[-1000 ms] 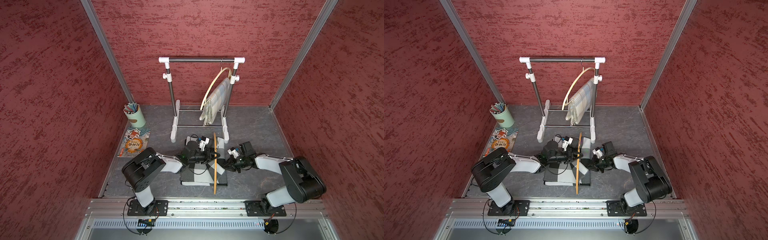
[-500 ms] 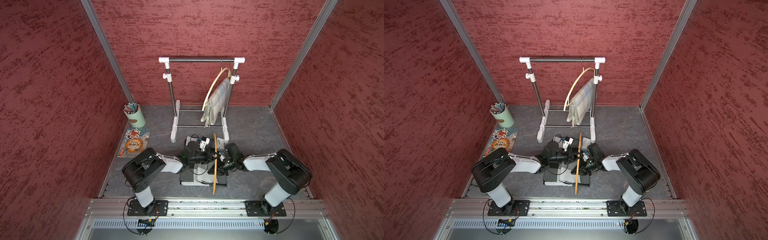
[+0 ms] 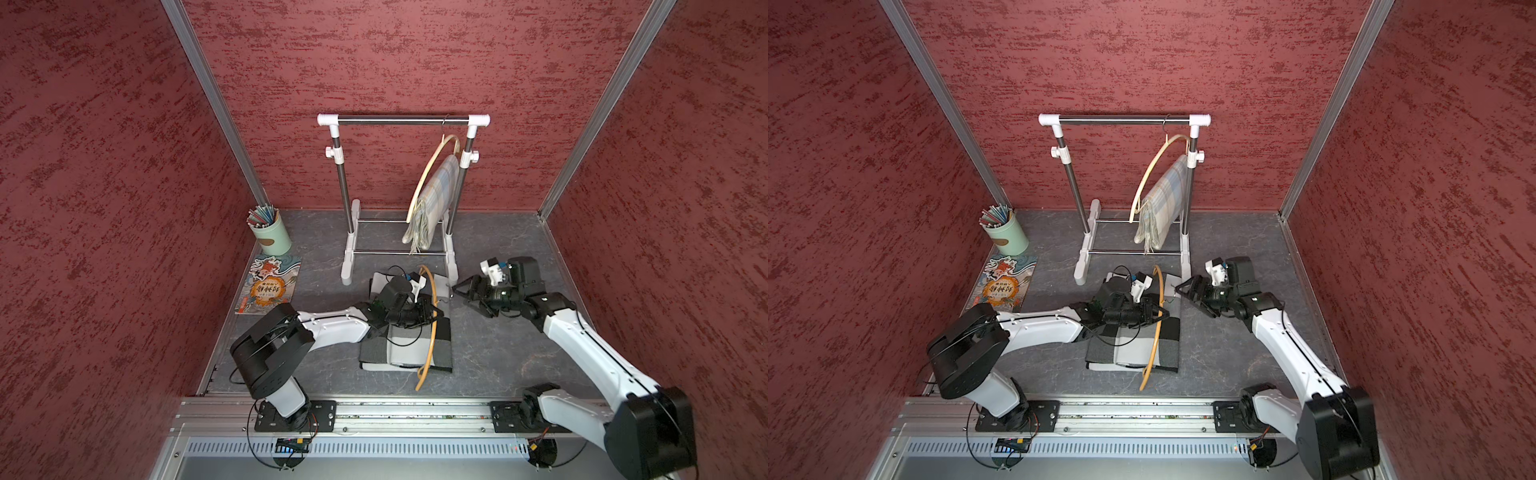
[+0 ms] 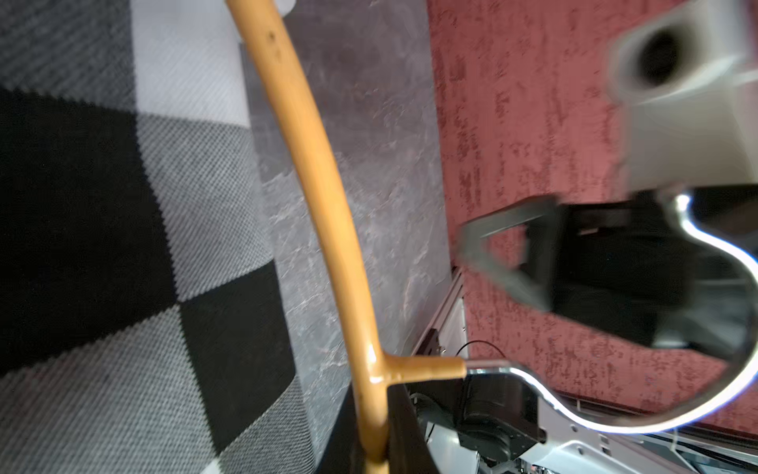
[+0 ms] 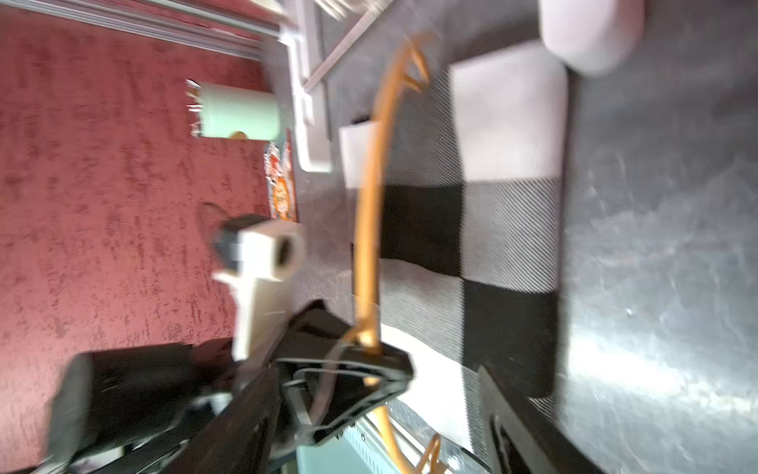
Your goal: Hang the scarf on the hanger
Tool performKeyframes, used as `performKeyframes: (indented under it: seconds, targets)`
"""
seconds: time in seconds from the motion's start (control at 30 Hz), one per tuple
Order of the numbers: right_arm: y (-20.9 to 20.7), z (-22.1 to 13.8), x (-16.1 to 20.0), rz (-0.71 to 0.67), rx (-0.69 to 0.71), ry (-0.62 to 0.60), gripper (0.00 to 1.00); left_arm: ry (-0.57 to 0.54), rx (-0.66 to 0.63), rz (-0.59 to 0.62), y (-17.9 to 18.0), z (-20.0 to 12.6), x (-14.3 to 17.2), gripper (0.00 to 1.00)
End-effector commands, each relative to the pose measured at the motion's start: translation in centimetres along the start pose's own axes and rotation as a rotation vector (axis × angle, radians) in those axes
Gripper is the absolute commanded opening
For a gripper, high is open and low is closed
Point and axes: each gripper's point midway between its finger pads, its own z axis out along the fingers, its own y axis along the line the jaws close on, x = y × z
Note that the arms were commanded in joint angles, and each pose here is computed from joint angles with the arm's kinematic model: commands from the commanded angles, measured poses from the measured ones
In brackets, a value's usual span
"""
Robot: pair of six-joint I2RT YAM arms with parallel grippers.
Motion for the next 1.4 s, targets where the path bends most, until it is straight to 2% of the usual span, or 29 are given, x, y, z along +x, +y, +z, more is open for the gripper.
performKeyframes:
  seconds: [0.0, 0.1, 0.23, 0.33, 0.6, 0.73, 0.77, 0.9, 0.97, 1.0, 1.03, 1.13, 1.2, 1.27, 1.37]
  targets:
    - [0.7, -1.5, 0.4, -0.023, 0.036, 0.006, 0.81, 0.031, -0.047, 0.0, 1.5, 0.7, 0.8, 0.0]
    - [0.7, -0.8, 1.1, -0.012, 0.039, 0.064, 0.8, 0.039, -0.033, -0.008, 1.5, 1.3, 0.9, 0.0]
    - [-1.8, 0.6, 2.2, 0.005, 0.147, 0.122, 0.73, 0.046, -0.028, -0.009, 1.5, 1.6, 0.9, 0.0]
    - [-2.5, 1.9, 2.9, 0.014, 0.147, 0.163, 0.66, 0.05, -0.03, -0.011, 1.6, 1.7, 1.0, 0.0]
    - [-3.1, 4.0, 3.3, -0.007, 0.195, 0.223, 0.16, 0.056, -0.025, -0.014, 1.7, 2.1, 1.1, 0.0]
    - [-3.0, 4.3, 3.3, -0.015, 0.204, 0.236, 0.0, 0.056, -0.01, -0.006, 1.5, 2.0, 1.0, 0.01]
    - [-2.9, 4.2, 3.3, -0.021, 0.207, 0.233, 0.0, 0.056, -0.01, -0.004, 1.4, 1.9, 1.0, 0.08]
    - [-3.0, 3.9, 3.1, -0.026, 0.231, 0.229, 0.0, 0.052, -0.02, 0.025, 1.2, 0.6, 0.8, 0.52]
    - [-3.0, 3.8, 3.2, -0.015, 0.239, 0.235, 0.0, 0.035, -0.025, 0.031, 0.9, -1.1, 0.3, 0.68]
    - [-3.1, 3.7, 3.2, -0.011, 0.244, 0.237, 0.0, 0.017, -0.03, 0.026, 1.0, -2.2, -0.1, 0.89]
    - [-3.2, 3.7, 3.3, -0.008, 0.249, 0.241, 0.0, -0.005, -0.032, 0.03, 0.7, -3.6, -0.6, 0.98]
    - [-3.4, 3.7, 3.4, -0.004, 0.263, 0.245, 0.0, -0.085, -0.127, 0.021, 2.2, -7.8, -2.3, 1.0]
    - [-3.5, 3.6, 3.4, -0.003, 0.271, 0.247, 0.0, -0.106, -0.233, -0.013, 4.7, -10.0, -2.8, 1.0]
    - [-3.6, 3.6, 3.4, 0.002, 0.274, 0.25, 0.0, -0.088, -0.286, -0.056, 6.9, -10.7, -2.7, 0.99]
    - [-3.4, 3.5, 3.4, 0.001, 0.271, 0.25, 0.0, -0.032, -0.318, -0.063, 8.6, -9.1, -2.4, 0.87]
